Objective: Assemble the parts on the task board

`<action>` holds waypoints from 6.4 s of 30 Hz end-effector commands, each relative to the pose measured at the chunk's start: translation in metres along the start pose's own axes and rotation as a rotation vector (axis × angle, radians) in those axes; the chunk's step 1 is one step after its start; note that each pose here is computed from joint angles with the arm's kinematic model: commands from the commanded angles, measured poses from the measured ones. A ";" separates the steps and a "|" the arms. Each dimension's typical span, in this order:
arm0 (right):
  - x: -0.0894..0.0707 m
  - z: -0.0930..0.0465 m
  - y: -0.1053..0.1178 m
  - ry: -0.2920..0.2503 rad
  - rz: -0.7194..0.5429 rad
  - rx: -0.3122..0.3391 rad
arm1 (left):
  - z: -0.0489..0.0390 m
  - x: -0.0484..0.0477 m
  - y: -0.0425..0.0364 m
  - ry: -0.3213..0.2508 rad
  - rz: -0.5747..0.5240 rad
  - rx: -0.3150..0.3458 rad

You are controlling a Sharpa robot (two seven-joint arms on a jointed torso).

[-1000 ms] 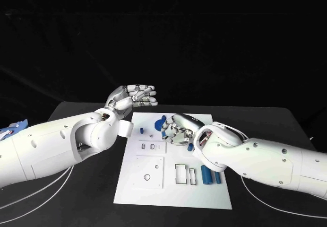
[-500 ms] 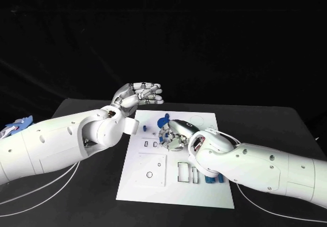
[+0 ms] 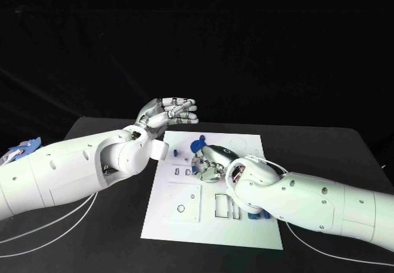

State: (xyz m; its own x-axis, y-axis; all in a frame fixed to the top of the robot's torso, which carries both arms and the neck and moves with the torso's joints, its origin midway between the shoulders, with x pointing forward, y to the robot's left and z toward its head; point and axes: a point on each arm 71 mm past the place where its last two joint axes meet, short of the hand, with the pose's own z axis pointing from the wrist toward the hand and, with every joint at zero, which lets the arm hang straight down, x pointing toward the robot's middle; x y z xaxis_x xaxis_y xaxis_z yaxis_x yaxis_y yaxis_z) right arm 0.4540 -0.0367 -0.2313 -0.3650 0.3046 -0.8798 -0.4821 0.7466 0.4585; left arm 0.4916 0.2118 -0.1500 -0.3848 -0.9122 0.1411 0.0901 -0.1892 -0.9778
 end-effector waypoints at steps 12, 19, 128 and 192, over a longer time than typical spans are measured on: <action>0.007 0.002 -0.003 0.019 -0.015 0.009 | 0.0001 0.0010 -0.0008 0.008 -0.004 0.004; 0.008 0.003 -0.003 0.024 -0.016 0.009 | -0.0001 0.0008 -0.0008 0.009 -0.004 0.003; -0.130 -0.091 -0.125 -0.253 0.409 0.100 | 0.0177 0.0079 0.0580 0.386 1.179 -0.853; -0.122 -0.086 -0.124 -0.234 0.303 0.102 | 0.0204 0.0316 0.0718 0.511 1.211 -0.894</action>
State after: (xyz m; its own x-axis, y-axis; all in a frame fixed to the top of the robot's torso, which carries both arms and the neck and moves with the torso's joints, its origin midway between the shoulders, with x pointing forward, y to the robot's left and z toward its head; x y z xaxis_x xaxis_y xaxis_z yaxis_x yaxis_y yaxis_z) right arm 0.4902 -0.2191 -0.1693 -0.2750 0.6479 -0.7103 -0.2909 0.6481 0.7038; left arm 0.5058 0.1657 -0.2124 -0.7489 -0.1143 -0.6527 0.0763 0.9636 -0.2563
